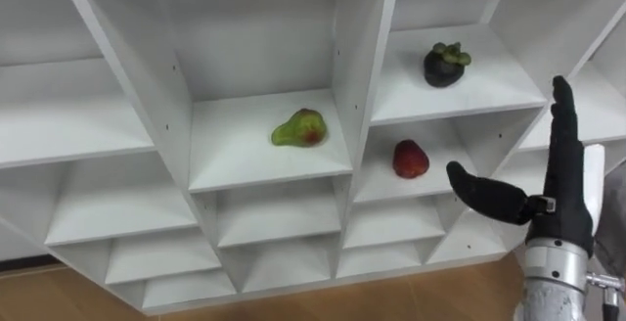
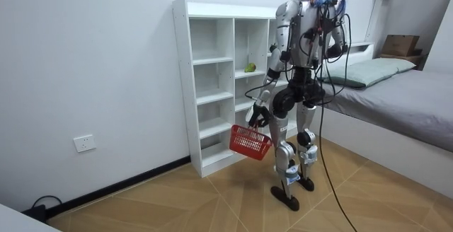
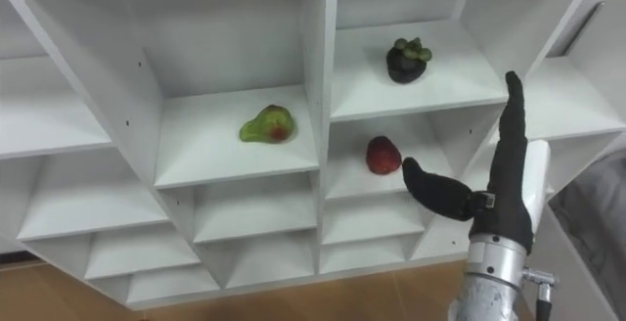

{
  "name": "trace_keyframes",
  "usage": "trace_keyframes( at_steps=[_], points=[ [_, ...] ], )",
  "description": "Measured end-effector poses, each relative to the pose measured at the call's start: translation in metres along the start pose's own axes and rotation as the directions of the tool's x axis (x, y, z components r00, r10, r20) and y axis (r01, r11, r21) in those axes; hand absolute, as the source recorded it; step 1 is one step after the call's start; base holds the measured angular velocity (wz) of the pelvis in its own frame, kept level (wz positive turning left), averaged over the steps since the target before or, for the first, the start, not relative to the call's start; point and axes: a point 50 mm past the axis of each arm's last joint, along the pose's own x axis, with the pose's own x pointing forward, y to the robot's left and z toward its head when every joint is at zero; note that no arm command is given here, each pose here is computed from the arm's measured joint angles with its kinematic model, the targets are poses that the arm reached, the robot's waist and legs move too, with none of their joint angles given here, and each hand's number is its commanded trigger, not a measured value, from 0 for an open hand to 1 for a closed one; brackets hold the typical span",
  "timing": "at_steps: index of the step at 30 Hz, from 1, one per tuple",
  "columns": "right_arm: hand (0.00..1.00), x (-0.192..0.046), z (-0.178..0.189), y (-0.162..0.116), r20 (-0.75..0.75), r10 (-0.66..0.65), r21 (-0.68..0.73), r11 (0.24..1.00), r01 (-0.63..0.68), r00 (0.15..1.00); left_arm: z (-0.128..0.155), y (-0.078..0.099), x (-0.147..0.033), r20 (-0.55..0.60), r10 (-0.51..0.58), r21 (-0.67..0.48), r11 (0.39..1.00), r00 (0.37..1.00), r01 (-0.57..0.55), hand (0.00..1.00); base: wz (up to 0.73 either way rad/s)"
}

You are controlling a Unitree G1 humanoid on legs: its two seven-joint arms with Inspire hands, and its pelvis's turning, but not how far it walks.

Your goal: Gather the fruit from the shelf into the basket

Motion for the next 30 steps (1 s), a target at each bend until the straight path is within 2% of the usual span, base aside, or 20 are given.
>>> trace_keyframes(
  at_steps=[10,23,30],
  points=[
    [0.0,0.011,0.01,0.002,0.059,-0.008,0.026,1.0,0.007,0.998,0.0,0.004,0.0,0.008,-0.017,0.013,1.0,1.0,0.017,1.0,0.0],
    [0.0,0.037,0.032,-0.006,0.169,-0.032,0.064,0.998,0.021,0.985,-0.002,0.009,0.001,-0.005,-0.018,0.037,0.999,1.0,0.018,1.0,0.06],
    [0.0,0.052,0.017,-0.004,0.086,-0.025,0.038,0.999,0.022,0.996,-0.003,0.01,0.002,-0.029,-0.039,0.043,0.998,0.999,0.04,1.0,0.06]
  ],
)
